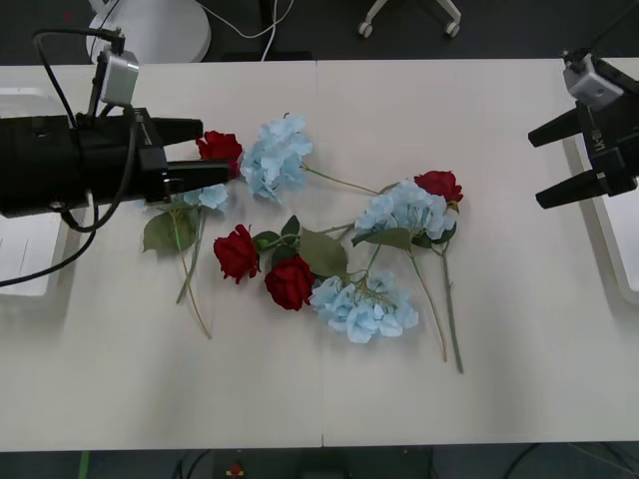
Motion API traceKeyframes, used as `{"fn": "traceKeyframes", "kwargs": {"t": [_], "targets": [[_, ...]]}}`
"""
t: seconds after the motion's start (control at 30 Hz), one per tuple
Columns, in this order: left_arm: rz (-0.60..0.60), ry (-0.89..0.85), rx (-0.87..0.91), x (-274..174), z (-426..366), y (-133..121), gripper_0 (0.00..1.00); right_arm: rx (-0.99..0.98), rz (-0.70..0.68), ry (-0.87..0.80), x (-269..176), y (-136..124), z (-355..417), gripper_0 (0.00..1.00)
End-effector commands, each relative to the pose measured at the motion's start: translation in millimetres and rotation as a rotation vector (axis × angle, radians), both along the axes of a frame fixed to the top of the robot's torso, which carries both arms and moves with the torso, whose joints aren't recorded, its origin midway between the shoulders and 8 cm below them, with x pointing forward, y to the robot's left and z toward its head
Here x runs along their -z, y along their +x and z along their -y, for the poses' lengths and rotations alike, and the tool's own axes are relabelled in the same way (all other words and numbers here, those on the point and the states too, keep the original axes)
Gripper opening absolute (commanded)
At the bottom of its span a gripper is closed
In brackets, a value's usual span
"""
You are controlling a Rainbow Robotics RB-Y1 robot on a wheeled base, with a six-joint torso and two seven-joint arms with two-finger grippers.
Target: Put the red flowers into the right box and the blue flowers into the left box
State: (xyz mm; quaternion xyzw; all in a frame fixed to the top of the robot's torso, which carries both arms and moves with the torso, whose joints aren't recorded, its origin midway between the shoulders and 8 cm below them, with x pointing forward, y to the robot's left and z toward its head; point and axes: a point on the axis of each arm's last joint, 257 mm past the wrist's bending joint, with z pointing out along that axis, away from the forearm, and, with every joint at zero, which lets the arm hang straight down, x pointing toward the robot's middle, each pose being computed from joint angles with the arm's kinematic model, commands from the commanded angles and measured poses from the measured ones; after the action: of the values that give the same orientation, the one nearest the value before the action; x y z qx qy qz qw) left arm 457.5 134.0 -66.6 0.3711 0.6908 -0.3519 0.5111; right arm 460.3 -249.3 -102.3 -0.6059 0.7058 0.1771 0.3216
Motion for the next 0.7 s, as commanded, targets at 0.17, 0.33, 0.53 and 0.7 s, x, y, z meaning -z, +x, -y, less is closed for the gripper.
{"fn": "traceKeyframes", "kwargs": {"t": [0.17,0.33,0.53,0.7], "targets": [[-0.412,-0.049,-0.287,11,-89,40,1.00,0.215,-0.102,-0.117,29,20,4,1.00],[-0.644,-0.019,-0.576,49,-119,49,1.00,0.467,-0.287,-0.148,55,18,10,1.00],[-0.746,0.052,-0.781,101,-116,50,1.00,0.708,-0.393,-0.197,83,22,19,1.00],[-0.757,0.101,-0.931,142,-116,61,1.00,0.883,-0.480,-0.184,109,28,8,1.00]]}}
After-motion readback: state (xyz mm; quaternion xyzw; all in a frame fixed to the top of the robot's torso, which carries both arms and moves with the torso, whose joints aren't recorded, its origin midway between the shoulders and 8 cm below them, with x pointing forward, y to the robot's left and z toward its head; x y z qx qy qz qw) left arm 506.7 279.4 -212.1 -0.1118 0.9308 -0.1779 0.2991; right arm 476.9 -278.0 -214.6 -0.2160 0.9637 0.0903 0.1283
